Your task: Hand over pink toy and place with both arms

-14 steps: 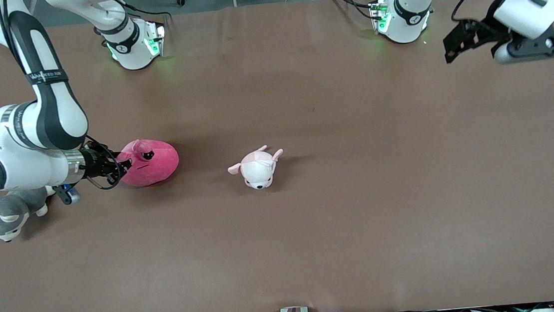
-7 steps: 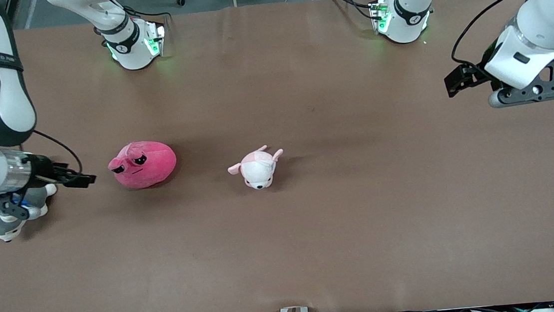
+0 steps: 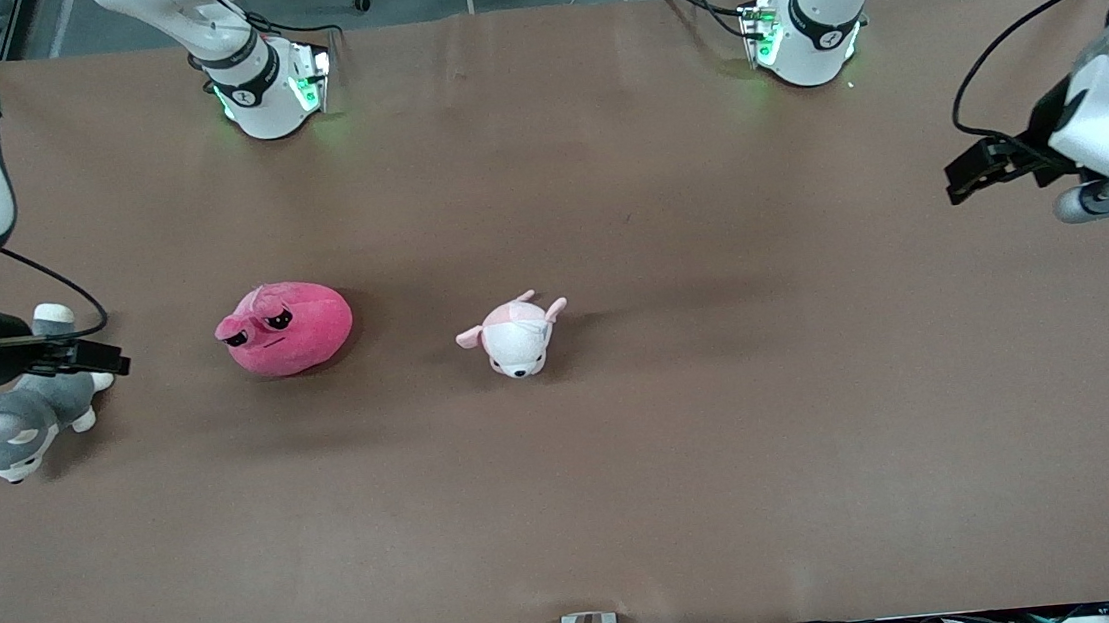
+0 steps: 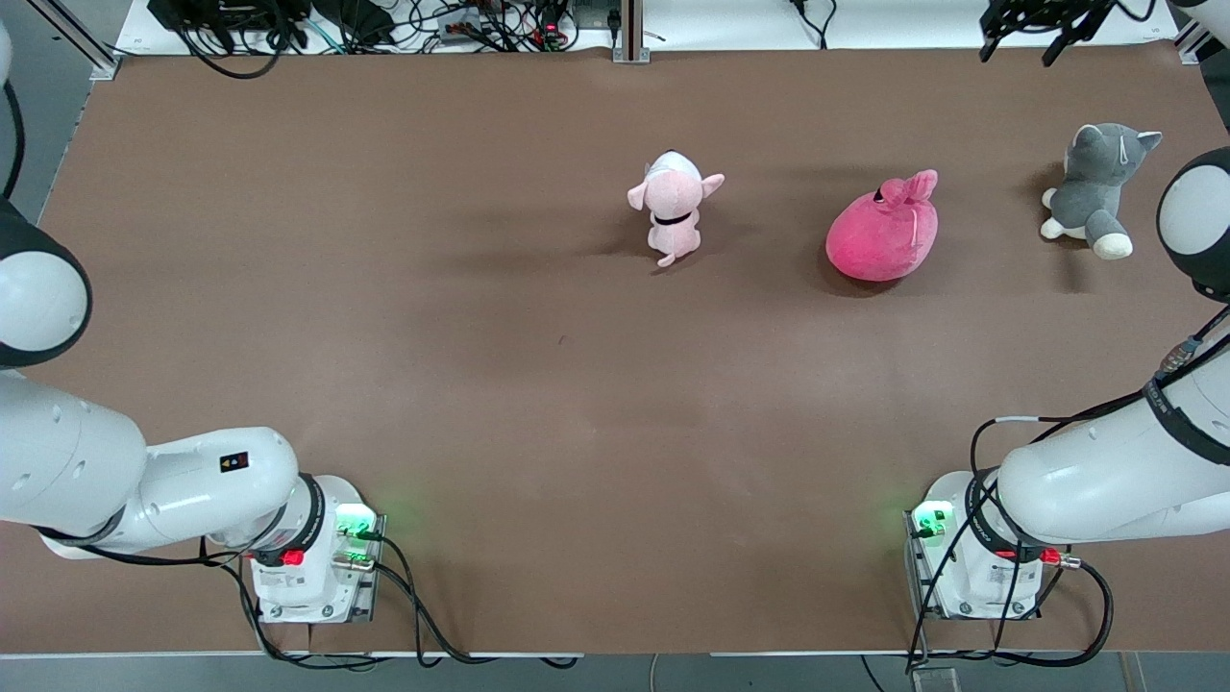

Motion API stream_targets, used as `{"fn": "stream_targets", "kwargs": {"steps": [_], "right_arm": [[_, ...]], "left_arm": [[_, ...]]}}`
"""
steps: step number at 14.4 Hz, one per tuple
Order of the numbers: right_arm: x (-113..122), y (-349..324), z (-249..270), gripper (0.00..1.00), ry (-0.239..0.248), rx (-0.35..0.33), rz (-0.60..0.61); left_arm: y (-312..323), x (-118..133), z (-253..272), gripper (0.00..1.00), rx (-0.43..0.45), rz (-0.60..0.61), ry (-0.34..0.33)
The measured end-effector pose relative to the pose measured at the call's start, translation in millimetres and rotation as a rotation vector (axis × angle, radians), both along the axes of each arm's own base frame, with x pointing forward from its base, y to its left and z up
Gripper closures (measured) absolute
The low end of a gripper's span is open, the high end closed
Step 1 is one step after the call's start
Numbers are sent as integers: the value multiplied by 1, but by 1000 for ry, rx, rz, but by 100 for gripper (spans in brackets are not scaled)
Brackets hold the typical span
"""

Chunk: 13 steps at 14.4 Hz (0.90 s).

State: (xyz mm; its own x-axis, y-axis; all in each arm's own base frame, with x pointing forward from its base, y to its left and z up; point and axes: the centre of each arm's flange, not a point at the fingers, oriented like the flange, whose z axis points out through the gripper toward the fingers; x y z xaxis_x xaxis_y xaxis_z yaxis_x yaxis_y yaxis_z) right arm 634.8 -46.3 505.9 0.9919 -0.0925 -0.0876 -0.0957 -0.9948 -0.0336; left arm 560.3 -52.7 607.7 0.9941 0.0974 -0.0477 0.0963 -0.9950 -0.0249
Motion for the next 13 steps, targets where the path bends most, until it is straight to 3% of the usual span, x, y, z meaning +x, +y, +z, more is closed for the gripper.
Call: {"fn": "stream_targets", "kwargs": {"steps": [5,13], "right_arm": [[-7,-7,25,0,38,-29,6],[-7,-8,34,0,30,-51,11]], "left_arm": [[54,3,17,0,-6,-12,-35],[55,4,24,0,-8,-46,-48]]}}
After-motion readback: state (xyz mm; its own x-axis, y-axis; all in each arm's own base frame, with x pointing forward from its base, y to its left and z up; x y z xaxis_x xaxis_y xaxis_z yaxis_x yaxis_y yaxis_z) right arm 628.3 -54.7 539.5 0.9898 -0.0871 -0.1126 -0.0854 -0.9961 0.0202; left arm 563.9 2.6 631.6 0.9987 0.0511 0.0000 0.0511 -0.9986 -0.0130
